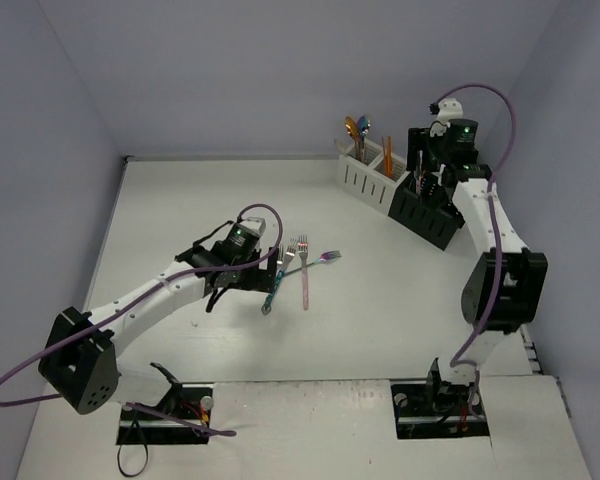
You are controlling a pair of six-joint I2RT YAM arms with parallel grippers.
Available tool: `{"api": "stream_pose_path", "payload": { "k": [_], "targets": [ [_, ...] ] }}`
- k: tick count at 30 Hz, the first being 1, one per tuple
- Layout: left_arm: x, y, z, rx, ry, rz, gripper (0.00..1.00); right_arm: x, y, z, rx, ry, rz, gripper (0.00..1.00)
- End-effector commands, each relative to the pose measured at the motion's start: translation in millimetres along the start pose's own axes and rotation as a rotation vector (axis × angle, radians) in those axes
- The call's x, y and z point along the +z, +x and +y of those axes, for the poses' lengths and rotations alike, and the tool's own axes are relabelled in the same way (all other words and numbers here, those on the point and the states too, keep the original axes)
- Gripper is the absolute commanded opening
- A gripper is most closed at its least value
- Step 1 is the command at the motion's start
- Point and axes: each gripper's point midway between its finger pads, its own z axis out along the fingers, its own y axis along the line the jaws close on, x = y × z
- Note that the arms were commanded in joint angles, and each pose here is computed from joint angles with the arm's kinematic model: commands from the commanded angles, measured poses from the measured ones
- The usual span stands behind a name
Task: Sort the eating utensils into containers
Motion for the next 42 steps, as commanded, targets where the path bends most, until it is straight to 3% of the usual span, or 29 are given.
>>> {"api": "stream_pose_path", "payload": {
  "k": [1,9,15,18,26,36,42],
  "targets": [
    [-2.4,-24.8,-15.9,-0.014,0.031,-0.028,0.97,-85.1,-91.0,-8.5,0.025,0.056,-0.260,0.83],
    [20.1,-24.6,-24.3,-0.015,0.002,0.038,0.92,-161.7,-77.3,-4.3,0.199,0.085,-0.304,0.90],
    [42.6,-22.3,-33.1,0.012,-0.033,0.103,0.77,-197.0,-52.6,2.6,0.247,0.074,-0.322,0.91],
    [53.7,-20.0,-38.2,0.036,-0.060,0.120,0.62,-205.9,-30.2,9.9,0.269,0.054,-0.285,0.91],
    [73.3,-8.6,-40.7,0.079,-0.130,0.171,0.44,-215.7,1.9,26.7,0.311,-0.014,-0.238,0.92],
    [83.1,-2.1,-33.8,0.095,-0.175,0.204,0.36,-221.1,15.1,29.2,0.299,-0.017,-0.216,0.92],
    [85.8,-1.3,-33.7,0.107,-0.177,0.213,0.26,-221.0,17.7,28.8,0.296,-0.013,-0.209,0.93]
  ]
}}
